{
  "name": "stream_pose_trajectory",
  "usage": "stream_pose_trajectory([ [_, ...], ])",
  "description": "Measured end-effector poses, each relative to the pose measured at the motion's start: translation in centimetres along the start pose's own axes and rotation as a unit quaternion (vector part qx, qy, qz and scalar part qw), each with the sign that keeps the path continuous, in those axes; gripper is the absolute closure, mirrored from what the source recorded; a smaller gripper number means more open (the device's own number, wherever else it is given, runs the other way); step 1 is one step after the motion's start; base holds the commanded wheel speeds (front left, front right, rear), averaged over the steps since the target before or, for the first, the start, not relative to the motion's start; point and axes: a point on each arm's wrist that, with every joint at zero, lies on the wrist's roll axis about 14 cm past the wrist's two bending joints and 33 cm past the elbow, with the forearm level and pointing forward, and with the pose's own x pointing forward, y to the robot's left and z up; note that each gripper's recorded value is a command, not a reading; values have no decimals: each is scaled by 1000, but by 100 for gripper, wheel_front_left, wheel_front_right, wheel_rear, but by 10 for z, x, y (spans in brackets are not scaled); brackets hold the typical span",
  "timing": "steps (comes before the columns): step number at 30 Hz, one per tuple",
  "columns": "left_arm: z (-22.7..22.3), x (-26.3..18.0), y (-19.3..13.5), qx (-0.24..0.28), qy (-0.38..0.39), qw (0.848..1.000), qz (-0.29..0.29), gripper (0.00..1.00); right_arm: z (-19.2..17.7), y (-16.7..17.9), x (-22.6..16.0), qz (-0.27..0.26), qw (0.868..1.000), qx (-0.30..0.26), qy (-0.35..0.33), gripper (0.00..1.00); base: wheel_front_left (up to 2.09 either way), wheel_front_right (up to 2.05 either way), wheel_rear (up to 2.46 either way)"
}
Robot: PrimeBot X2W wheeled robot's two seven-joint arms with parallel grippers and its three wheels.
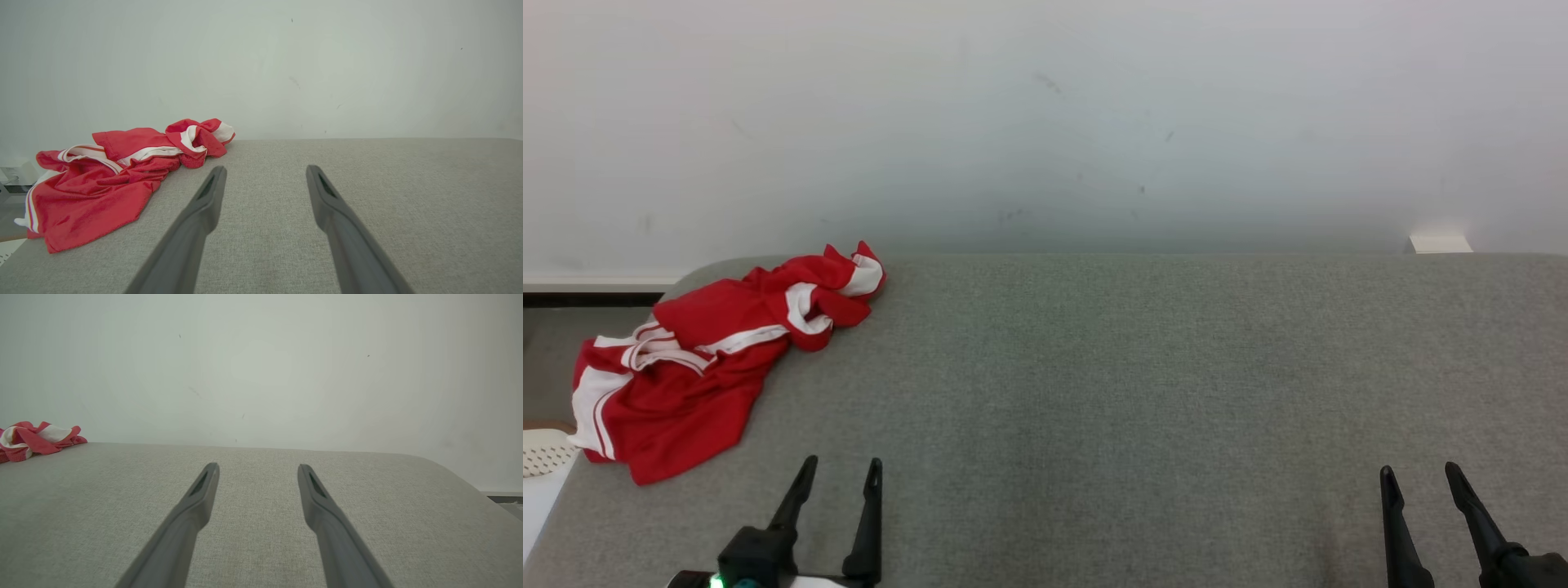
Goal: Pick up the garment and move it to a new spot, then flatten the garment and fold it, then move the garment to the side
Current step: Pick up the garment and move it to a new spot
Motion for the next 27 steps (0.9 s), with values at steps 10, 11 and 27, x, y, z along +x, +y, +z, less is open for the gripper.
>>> stream_pose_trajectory([
  [10,2,-13,21,11,-3,999,31,0,-9,24,10,40,999,-4,11,0,0,0,0],
  [11,2,-13,21,11,-3,999,31,0,-9,24,10,40,999,-4,11,0,0,0,0],
  [27,-2,-79,97,20,12,986,164,0,-27,128,40,189,981,13,36,0,0,0,0],
])
